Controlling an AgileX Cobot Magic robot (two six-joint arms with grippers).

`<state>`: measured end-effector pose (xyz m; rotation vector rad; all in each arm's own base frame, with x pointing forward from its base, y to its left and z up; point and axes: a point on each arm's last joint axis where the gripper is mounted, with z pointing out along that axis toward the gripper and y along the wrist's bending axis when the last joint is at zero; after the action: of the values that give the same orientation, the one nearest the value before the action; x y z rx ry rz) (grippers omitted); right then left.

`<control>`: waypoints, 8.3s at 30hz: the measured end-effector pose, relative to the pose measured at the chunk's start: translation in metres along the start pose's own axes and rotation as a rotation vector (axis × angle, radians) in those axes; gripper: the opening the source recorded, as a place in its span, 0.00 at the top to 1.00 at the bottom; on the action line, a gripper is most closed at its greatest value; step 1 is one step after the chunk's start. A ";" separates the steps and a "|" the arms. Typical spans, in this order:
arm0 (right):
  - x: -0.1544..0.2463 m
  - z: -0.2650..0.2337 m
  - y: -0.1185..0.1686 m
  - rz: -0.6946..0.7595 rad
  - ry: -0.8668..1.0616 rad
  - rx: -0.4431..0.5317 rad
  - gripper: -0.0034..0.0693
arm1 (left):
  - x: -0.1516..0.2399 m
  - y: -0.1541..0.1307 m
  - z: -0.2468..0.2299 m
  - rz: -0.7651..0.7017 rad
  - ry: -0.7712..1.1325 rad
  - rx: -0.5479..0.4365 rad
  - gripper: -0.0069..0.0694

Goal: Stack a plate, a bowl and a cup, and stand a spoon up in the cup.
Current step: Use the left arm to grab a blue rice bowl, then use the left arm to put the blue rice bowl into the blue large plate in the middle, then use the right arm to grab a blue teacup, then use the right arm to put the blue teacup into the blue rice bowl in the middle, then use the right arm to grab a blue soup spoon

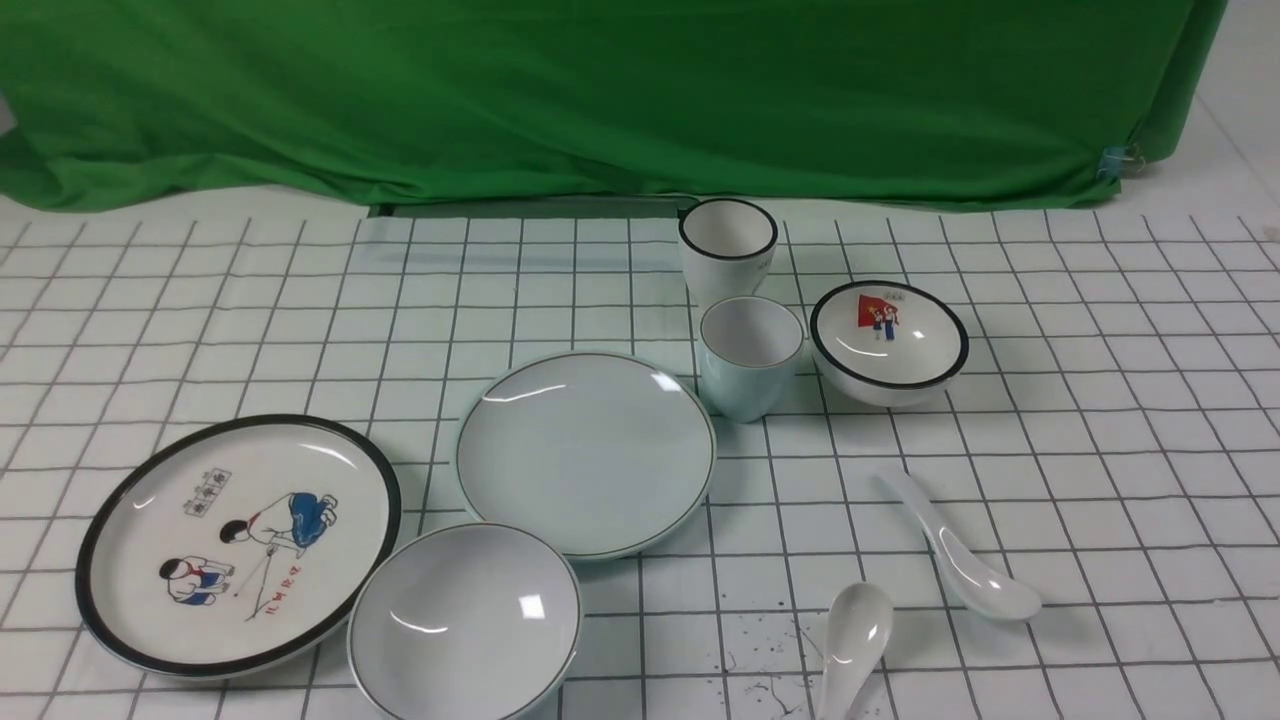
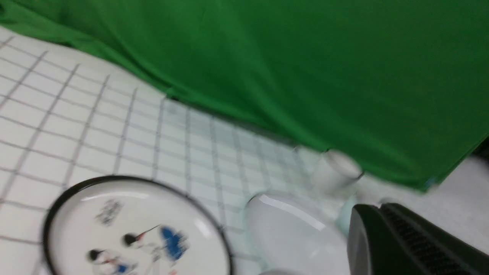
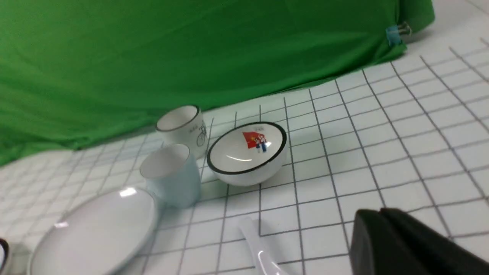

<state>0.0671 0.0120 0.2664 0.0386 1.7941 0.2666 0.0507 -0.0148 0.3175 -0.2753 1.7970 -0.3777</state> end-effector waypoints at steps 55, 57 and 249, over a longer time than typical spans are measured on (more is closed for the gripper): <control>-0.036 0.103 0.095 -0.637 0.845 -0.454 0.94 | 0.095 -0.035 0.248 0.453 1.083 -0.072 0.92; -0.036 0.103 0.095 -0.637 0.845 -0.454 0.94 | 0.094 -0.036 0.248 0.455 1.080 -0.069 0.92; 0.010 0.310 0.088 -0.567 0.960 -0.214 0.72 | -0.030 -0.036 0.173 0.490 0.570 0.038 0.96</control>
<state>0.3530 0.1489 0.2080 -0.8680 2.6018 0.0522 0.2255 -0.0552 0.3186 0.3351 2.3275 -0.1411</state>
